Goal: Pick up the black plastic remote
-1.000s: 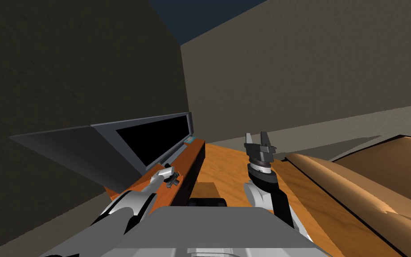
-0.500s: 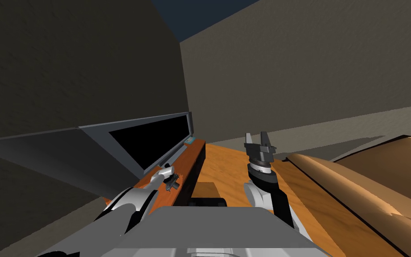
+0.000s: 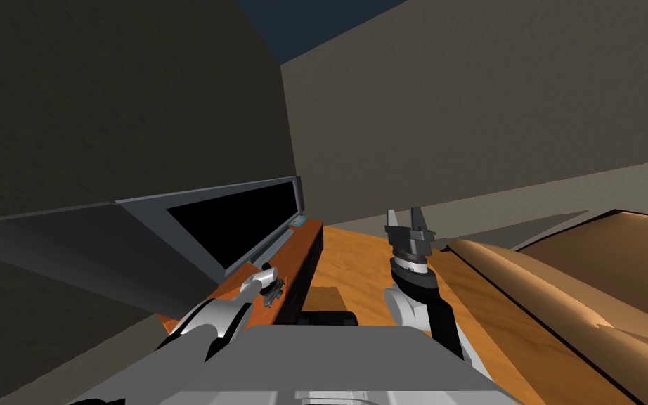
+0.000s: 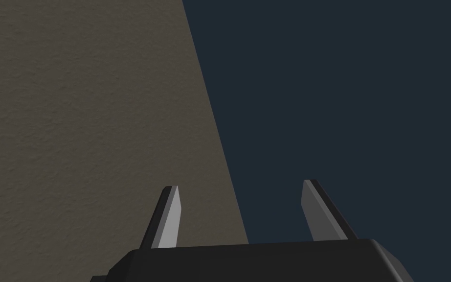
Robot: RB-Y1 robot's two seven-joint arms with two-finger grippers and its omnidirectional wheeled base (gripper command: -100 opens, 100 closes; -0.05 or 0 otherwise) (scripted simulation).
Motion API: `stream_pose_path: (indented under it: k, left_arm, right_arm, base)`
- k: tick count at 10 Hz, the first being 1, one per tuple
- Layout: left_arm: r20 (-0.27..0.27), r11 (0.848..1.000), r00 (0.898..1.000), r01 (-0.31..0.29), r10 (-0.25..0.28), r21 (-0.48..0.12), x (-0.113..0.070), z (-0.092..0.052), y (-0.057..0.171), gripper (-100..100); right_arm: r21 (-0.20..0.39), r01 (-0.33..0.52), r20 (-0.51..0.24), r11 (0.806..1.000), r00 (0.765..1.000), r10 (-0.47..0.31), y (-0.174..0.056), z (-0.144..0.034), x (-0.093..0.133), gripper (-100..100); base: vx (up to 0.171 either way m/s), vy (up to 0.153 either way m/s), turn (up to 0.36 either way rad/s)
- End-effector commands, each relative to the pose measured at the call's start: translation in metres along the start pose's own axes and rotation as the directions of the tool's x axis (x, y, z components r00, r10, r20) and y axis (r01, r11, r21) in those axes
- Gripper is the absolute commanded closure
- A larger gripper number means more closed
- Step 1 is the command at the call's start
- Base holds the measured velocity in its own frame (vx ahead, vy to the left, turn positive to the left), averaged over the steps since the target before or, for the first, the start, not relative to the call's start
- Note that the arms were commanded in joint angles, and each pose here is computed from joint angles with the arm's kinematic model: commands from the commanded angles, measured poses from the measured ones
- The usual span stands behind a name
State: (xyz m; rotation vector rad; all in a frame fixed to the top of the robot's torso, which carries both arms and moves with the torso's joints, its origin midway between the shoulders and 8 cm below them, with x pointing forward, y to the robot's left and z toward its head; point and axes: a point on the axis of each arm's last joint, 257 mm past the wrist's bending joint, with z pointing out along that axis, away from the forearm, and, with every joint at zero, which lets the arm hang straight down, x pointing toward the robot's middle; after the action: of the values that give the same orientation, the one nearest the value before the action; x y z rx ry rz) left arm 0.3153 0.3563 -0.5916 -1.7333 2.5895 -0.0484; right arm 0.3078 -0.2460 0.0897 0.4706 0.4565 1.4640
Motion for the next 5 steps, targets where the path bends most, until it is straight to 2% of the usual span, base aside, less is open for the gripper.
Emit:
stream_pose_path:
  k: [1, 2, 5]
  left_arm:
    - [0.000, 1.000, 1.000, 0.000, 0.000, 0.000, 0.0000, 0.0000, 0.0000, -100]
    - [0.002, 1.000, 1.000, 0.000, 0.000, 0.003, -0.0002, 0.0006, -0.0003, 100]
    - [0.002, 1.000, 1.000, 0.002, -0.002, 0.003, -0.0003, 0.0005, -0.0003, 100]
  right_arm:
    - [0.000, 0.000, 0.000, 1.000, 1.000, 0.000, 0.0000, 0.0000, 0.0000, 0]
    - [0.000, 0.000, 0.000, 1.000, 1.000, 0.000, 0.0000, 0.0000, 0.0000, 0]
    - [0.000, 0.000, 0.000, 1.000, 1.000, 0.000, 0.0000, 0.0000, 0.0000, 0]
  base:
    - [-0.008, 0.005, -0.013]
    - [0.000, 0.000, 0.000]
    - [0.000, 0.000, 0.000]
